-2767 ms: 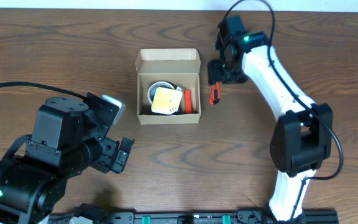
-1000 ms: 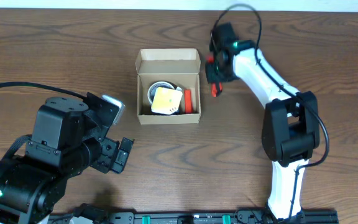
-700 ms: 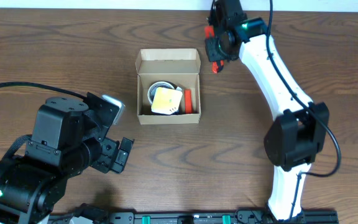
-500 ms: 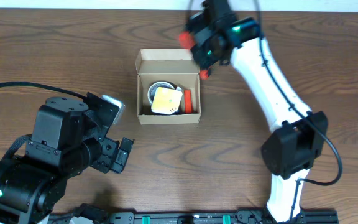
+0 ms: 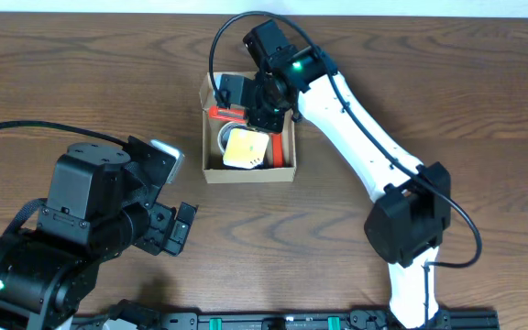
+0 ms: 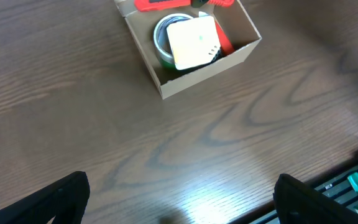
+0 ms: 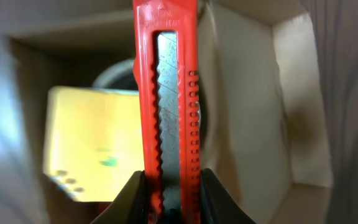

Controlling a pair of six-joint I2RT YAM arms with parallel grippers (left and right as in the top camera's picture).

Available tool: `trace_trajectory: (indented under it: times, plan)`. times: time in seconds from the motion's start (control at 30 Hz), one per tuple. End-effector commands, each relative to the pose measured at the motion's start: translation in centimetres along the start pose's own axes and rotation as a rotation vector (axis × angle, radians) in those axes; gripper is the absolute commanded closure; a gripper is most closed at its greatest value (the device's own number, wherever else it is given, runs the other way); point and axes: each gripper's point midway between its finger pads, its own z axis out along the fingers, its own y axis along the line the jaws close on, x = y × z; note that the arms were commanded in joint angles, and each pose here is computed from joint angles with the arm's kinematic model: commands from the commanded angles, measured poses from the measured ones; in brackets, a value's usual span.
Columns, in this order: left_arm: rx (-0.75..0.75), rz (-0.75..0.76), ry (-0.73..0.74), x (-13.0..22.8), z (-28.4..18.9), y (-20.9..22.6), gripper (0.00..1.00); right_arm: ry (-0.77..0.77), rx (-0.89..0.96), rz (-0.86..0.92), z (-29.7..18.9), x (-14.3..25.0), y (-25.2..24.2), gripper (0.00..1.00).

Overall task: Pack container
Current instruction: 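Place the red box cutter into the box and release it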

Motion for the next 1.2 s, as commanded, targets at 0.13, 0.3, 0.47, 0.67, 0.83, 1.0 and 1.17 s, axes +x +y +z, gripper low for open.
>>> trace_trajectory:
  times: [0.13,0.3,0.47,0.67,0.83,1.0,1.17]
  plan:
    - [0.001,0.014,-0.001,0.0,-0.1,0.0,0.05,0.040,0.057,-0.091,1.4,0.5,-1.3,0.93]
    - [0.001,0.014,-0.001,0.0,-0.1,0.0,0.05,0.048,0.045,-0.088,2.2,0.8,-1.2,0.88]
    - [0.001,0.014,-0.001,0.0,-0.1,0.0,0.05,0.053,0.039,-0.086,2.6,0.9,-1.2,0.53]
    - [0.001,0.014,-0.001,0.0,-0.1,0.0,0.05,0.040,0.060,-0.045,1.7,0.5,-1.4,0.37]
    - [0.001,0.014,-0.001,0.0,-0.1,0.0,0.05,-0.001,0.107,0.060,-1.1,-0.2,-1.9,0.44]
    - [0.001,0.014,-0.001,0.0,-0.1,0.0,0.05,-0.043,0.166,0.189,-4.9,0.2,-3.2,0.59]
    - [0.001,0.014,-0.001,0.0,-0.1,0.0,0.04,-0.065,0.188,0.435,-6.6,3.3,-5.8,0.99]
